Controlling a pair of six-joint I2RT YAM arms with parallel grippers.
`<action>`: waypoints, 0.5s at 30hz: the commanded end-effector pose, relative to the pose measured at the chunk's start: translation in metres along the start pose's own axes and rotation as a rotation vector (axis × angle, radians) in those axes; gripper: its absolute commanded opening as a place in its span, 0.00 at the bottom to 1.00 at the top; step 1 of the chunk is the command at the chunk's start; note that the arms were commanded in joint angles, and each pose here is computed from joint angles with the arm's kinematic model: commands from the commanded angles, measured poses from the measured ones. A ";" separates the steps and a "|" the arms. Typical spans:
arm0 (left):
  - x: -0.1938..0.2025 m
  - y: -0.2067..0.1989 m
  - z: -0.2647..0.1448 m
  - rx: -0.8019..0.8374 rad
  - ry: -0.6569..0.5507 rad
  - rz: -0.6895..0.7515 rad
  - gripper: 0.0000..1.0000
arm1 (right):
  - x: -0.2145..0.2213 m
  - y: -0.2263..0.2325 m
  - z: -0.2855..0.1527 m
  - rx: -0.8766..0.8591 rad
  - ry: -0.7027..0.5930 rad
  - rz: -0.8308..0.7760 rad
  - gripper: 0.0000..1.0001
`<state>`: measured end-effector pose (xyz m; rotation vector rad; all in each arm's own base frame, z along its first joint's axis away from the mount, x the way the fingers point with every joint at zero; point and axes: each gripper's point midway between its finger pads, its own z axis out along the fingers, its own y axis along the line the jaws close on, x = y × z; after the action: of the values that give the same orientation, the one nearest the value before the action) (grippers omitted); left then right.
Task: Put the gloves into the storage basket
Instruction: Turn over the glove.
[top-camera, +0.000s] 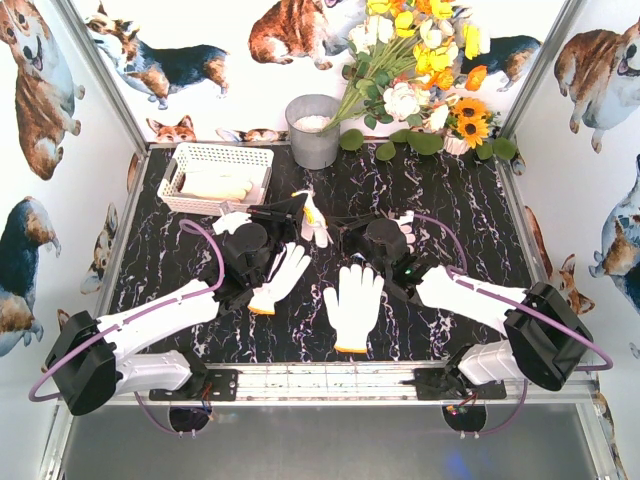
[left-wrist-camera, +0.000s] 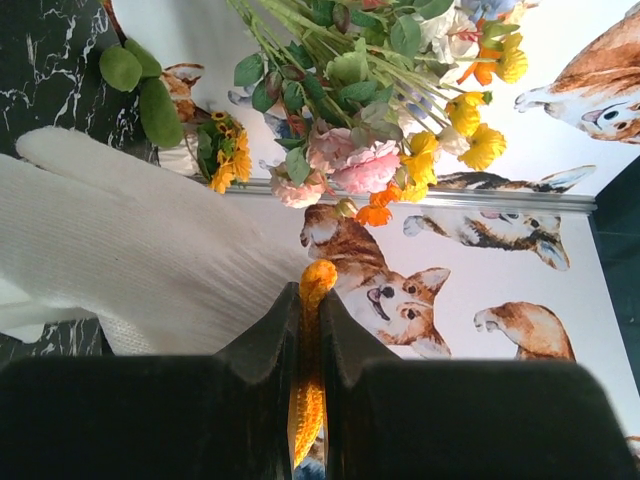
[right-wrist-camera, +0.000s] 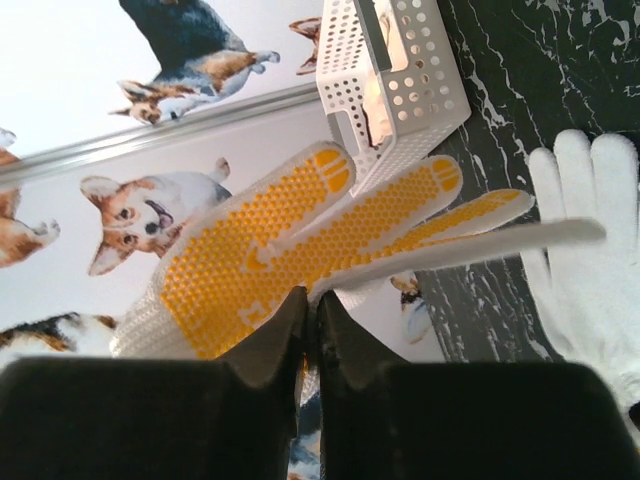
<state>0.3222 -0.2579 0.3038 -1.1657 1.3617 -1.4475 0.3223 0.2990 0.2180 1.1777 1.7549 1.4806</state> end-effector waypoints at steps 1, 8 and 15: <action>0.007 -0.004 -0.004 0.004 0.035 0.014 0.00 | -0.005 0.038 -0.006 -0.098 -0.050 -0.018 0.01; 0.000 0.035 -0.016 -0.098 0.051 0.058 0.00 | -0.020 0.013 -0.023 0.055 -0.098 -0.245 0.00; 0.021 0.095 -0.036 -0.254 0.175 0.105 0.00 | -0.032 -0.030 -0.038 0.221 -0.052 -0.473 0.00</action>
<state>0.2997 -0.2598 0.2465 -1.1469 1.5780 -1.3646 0.3030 0.2638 0.1982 0.9631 1.9448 1.1151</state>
